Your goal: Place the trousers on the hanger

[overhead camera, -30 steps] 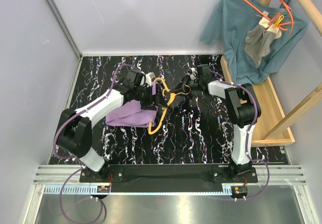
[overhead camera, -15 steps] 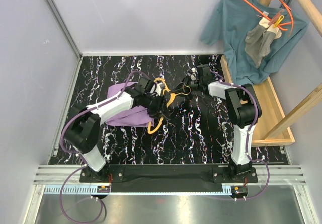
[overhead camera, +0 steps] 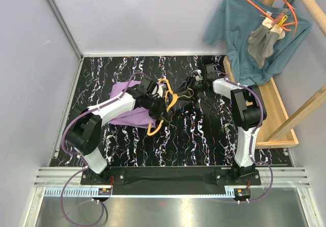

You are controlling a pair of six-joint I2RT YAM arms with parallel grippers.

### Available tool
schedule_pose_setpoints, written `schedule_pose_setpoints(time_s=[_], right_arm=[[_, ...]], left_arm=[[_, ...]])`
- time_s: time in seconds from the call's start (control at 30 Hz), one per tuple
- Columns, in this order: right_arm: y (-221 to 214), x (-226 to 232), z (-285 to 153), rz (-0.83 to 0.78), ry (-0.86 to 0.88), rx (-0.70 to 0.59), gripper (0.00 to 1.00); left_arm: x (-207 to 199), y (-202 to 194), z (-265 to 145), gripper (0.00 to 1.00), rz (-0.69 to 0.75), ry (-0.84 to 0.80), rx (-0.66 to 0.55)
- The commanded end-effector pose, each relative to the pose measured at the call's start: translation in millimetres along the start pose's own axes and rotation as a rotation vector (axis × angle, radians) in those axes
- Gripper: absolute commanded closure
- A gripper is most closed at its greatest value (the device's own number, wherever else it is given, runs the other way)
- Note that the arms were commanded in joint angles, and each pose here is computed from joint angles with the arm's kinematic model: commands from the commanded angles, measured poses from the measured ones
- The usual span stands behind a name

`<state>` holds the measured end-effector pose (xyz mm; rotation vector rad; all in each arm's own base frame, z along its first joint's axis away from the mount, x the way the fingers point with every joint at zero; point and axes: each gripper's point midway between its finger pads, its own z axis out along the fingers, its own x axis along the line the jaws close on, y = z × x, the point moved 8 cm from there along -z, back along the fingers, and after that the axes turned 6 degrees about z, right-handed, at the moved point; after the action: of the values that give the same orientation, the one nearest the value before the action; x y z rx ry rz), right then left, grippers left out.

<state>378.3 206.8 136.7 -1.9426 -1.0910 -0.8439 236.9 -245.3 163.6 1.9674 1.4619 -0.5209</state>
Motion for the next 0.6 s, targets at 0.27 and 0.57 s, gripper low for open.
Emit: schedule_pose_setpoints(time_s=[0.27, 0.57], right_arm=[[54.4, 30.8, -86.7, -0.097, -0.064, -0.219, 0.22], [20.2, 62.2, -134.3, -0.266, -0.04, -0.227, 0.16]], left_arm=[[-10.3, 8.2, -7.1, 1.0, 0.092, -0.048, -0.059], [-11.9, 9.6, -7.8, 1.0, 0.105, -0.058, -0.063]])
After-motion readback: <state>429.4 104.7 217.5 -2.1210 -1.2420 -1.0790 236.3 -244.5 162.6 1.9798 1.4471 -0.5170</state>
